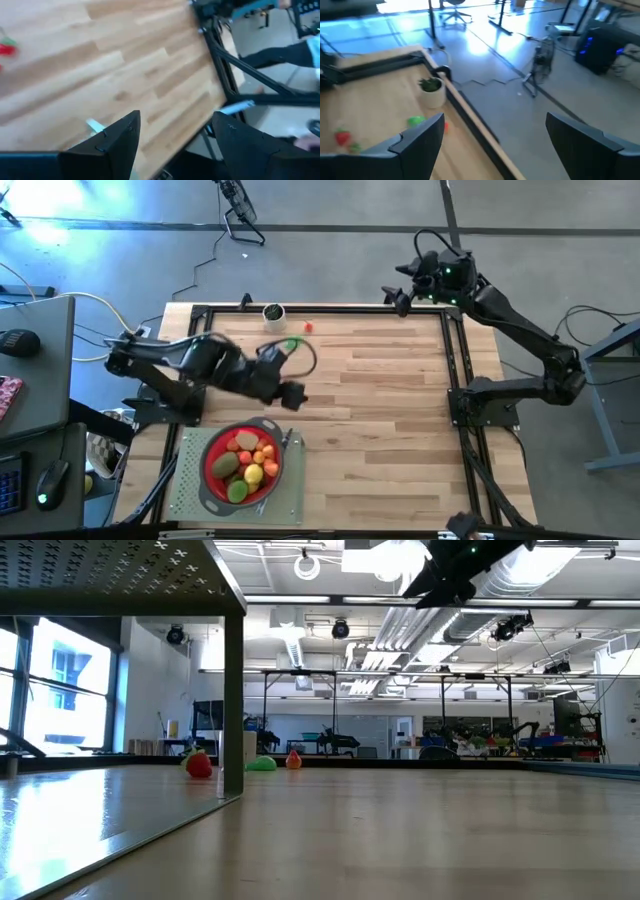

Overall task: Pick & Place Fruit
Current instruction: Put the strawberry into the red strainer bowl on the shelf

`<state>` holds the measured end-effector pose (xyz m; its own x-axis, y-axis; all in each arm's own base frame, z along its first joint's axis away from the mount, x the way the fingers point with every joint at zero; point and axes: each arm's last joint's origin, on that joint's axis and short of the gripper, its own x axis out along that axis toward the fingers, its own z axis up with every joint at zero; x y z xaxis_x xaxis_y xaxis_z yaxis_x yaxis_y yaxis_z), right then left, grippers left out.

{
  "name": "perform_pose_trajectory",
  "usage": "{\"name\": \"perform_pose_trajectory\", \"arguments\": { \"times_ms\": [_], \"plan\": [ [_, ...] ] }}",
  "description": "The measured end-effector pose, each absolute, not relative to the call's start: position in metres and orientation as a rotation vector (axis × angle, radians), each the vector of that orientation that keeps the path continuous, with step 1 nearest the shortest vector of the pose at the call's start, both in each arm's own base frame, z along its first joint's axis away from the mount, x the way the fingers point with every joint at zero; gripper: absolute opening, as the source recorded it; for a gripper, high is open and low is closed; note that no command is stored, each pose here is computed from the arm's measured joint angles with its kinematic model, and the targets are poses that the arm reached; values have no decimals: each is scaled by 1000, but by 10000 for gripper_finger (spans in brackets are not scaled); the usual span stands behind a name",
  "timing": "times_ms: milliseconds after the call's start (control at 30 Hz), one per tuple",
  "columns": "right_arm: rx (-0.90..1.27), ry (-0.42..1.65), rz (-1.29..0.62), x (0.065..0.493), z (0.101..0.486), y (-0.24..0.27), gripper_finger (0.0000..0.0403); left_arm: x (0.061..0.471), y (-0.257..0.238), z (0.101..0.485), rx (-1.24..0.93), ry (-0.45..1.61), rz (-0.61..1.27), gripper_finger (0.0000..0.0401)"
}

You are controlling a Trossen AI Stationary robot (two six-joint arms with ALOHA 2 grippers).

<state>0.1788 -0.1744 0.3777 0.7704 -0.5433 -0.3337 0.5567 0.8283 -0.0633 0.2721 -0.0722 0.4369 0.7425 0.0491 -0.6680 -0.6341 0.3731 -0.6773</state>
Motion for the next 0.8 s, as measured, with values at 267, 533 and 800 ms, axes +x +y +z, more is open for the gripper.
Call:
{"name": "perform_pose_trajectory", "arguments": {
  "times_ms": [267, 533, 800],
  "plan": [
    [-9, 425, -677, 176, 374, -176, 341, 280, -17, 429, -999, 640, 606, 244],
    [12, 428, -603, 177, 372, -174, 341, 285, 28, 419, -920, 671, 735, 244],
    [37, 400, -461, 179, 372, -170, 340, 293, 56, 405, -865, 737, 811, 244]
  ]
}}
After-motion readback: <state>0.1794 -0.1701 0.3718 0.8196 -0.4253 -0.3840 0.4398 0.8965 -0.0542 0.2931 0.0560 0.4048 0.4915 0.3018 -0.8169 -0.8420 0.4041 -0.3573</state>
